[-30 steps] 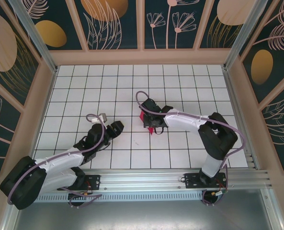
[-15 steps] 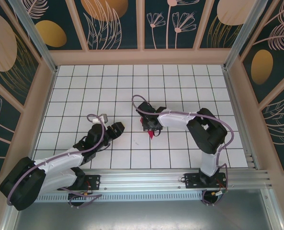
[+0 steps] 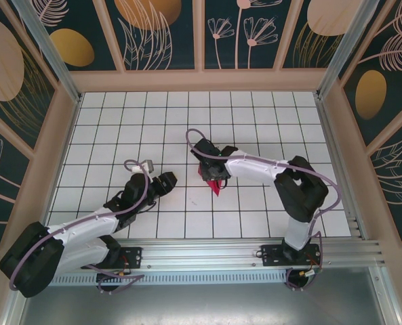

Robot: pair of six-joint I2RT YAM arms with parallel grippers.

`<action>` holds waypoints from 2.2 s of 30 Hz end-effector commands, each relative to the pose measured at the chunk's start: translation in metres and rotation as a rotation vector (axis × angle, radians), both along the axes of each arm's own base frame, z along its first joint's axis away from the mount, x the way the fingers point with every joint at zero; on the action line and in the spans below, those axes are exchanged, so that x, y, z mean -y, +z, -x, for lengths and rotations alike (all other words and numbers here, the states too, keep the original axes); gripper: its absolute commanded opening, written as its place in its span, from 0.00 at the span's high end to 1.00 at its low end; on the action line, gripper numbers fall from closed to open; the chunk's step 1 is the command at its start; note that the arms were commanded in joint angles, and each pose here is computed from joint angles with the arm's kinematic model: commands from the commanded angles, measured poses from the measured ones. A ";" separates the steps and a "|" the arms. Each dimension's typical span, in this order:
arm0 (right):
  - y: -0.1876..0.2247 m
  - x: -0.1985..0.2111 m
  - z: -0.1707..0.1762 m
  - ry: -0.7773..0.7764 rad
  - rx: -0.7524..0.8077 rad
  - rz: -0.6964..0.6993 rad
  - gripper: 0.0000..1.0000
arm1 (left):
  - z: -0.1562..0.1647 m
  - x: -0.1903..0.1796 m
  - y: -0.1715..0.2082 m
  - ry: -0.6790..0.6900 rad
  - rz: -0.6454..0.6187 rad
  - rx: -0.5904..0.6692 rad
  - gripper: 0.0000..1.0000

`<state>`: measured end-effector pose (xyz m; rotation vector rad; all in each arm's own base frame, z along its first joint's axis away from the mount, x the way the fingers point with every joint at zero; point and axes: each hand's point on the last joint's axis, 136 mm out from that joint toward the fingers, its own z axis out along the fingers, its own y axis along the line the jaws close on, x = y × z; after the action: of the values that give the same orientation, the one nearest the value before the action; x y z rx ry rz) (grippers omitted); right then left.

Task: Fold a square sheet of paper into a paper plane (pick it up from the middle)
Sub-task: Move the paper plane to the center of the table, then reset both arms

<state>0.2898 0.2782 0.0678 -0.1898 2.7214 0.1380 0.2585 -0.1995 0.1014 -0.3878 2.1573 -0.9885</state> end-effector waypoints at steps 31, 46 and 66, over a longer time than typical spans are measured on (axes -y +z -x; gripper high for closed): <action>-0.024 0.007 -0.016 0.050 -0.017 -0.034 0.56 | 0.002 -0.034 0.019 0.094 -0.148 0.065 0.34; -0.035 -0.008 -0.006 0.005 -0.043 -0.051 0.85 | 0.009 -0.053 0.023 0.149 -0.161 0.094 0.29; 0.104 0.013 -0.015 -0.061 0.322 -0.081 0.47 | -0.001 -0.088 0.047 0.258 -0.390 0.155 0.16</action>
<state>0.2941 0.2921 0.1008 -0.1528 2.5905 0.2244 0.2531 -0.1287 0.1305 -0.3913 2.0771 -0.5760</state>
